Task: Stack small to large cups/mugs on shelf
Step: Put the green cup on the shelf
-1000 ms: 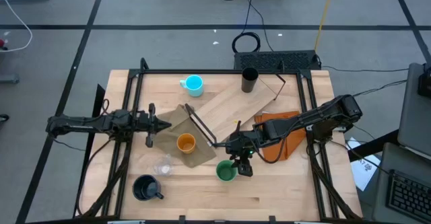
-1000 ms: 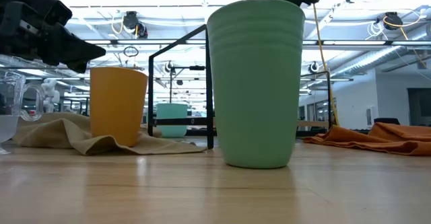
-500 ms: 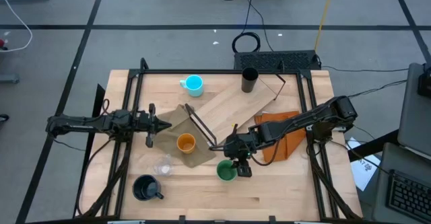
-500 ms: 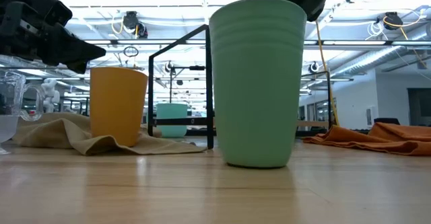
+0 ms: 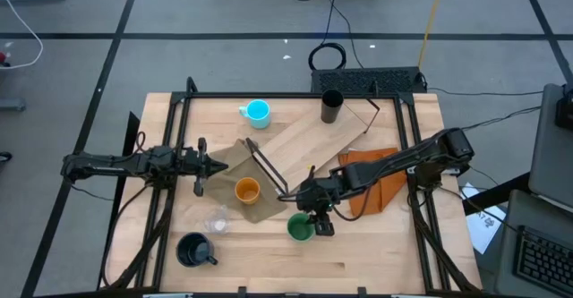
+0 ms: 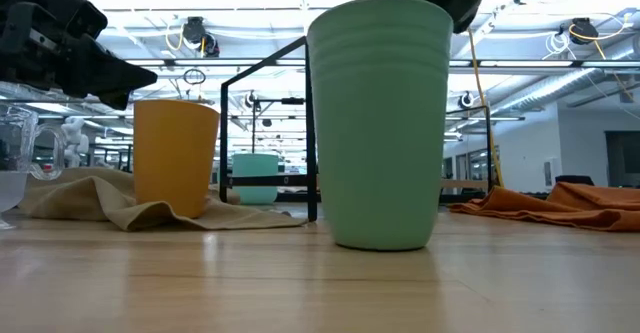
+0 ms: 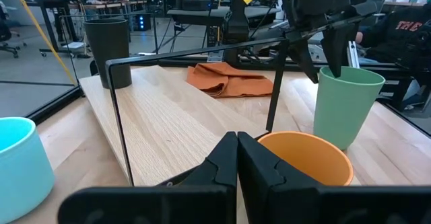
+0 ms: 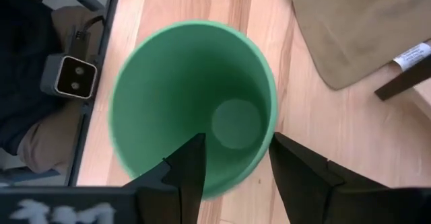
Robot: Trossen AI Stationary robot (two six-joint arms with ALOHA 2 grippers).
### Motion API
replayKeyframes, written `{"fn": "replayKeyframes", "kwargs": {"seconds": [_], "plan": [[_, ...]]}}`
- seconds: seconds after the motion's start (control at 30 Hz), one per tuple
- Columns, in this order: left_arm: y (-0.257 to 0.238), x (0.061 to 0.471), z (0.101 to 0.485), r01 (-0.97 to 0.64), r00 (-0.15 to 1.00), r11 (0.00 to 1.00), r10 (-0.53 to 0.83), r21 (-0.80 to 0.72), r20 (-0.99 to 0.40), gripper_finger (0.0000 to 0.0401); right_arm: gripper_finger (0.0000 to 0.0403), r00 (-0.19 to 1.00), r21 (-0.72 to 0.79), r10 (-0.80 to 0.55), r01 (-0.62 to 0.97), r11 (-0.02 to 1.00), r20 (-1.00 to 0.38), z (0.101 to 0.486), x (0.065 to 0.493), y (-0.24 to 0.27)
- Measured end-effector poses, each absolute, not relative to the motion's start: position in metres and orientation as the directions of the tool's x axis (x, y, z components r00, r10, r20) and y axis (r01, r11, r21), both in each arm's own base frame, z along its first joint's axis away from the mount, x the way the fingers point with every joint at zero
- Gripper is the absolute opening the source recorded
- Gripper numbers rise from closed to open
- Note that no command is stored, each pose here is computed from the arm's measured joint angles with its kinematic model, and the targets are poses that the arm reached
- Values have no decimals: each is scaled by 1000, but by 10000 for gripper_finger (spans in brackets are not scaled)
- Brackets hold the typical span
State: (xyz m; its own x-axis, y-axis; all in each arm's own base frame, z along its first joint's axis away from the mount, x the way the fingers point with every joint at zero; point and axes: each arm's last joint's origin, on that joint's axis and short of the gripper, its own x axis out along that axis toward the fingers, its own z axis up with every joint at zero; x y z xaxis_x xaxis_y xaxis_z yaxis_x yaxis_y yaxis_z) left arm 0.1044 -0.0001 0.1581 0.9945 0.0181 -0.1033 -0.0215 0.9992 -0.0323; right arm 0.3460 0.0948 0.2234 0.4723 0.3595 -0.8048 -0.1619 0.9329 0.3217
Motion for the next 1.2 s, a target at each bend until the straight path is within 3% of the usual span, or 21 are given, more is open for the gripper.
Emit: {"fn": "replayKeyframes", "kwargs": {"seconds": [0.3,0.43,0.6,0.97,1.2], "plan": [[0,104,158,-21,994,999,18,-32,-104,10,132,452,322,358,-159,933,-817,215,349,96],[0,104,158,-21,994,999,18,-32,-104,10,92,456,323,360,-160,933,-814,216,349,96],[0,104,158,-21,994,999,18,-32,-104,10,12,451,335,361,-139,932,-816,217,348,95],[0,104,158,-22,994,999,18,-33,-104,10,2,457,323,325,-85,943,-828,231,337,89],[0,104,158,-22,995,999,18,-37,-103,10,1,645,212,200,-60,975,-738,291,308,74]]}}
